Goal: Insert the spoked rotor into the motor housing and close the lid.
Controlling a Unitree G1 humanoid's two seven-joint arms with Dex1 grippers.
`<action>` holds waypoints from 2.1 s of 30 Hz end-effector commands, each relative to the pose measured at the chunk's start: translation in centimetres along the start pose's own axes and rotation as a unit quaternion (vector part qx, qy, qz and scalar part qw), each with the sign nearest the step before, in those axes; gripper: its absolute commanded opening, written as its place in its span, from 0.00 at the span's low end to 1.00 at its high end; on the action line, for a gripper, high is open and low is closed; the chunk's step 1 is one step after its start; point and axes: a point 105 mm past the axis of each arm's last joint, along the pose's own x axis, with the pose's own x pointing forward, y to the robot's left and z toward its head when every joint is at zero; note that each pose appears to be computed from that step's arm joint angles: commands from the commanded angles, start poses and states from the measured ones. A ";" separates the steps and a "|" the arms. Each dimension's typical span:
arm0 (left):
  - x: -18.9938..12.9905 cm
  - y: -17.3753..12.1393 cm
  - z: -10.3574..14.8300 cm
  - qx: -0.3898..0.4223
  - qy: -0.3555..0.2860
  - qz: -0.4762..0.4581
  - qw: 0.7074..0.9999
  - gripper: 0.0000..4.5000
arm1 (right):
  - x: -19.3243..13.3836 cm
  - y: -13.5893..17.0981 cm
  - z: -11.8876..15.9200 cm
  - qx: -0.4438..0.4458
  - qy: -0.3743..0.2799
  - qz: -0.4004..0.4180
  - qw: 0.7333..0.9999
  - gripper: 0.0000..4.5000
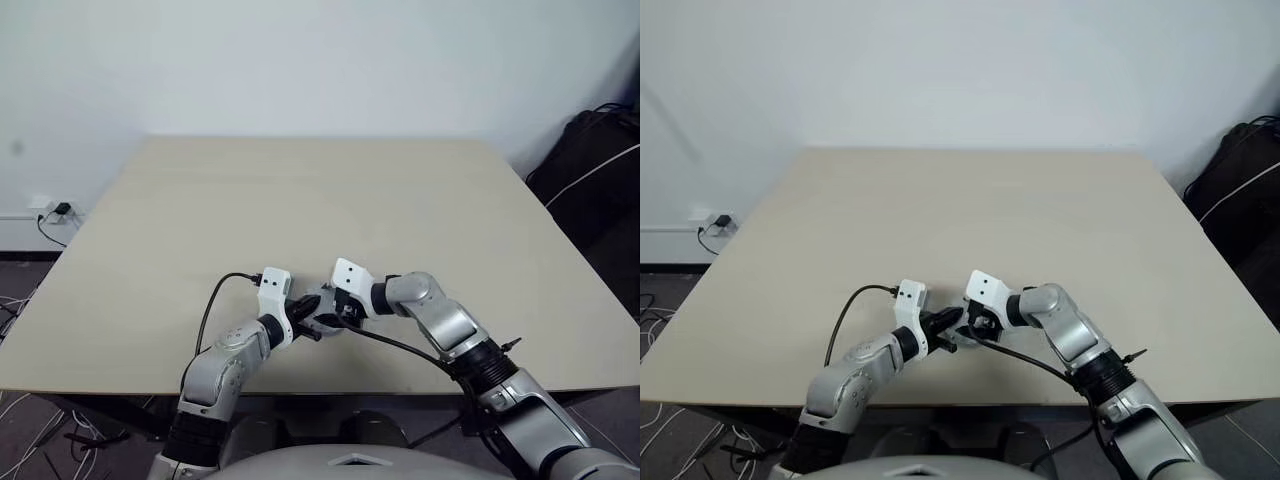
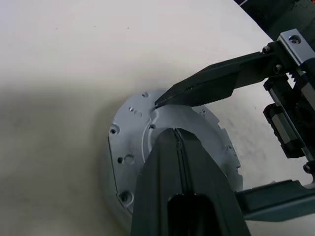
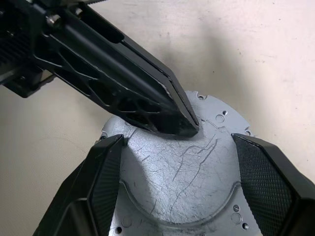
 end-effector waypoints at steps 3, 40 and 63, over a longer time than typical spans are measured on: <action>-0.4 0.4 -0.6 -0.011 0.005 0.015 1.000 0.00 | -2.5 0.0 -2.3 0.049 0.012 -0.003 0.999 0.92; 0.1 -0.2 -0.7 -0.003 0.005 -0.009 1.000 0.00 | -9.0 -3.9 -1.6 0.312 -0.156 -0.198 0.916 1.00; 0.0 -0.1 -0.5 0.010 -0.002 -0.008 1.000 0.00 | -4.6 0.7 -4.4 0.620 -0.124 -0.062 0.772 1.00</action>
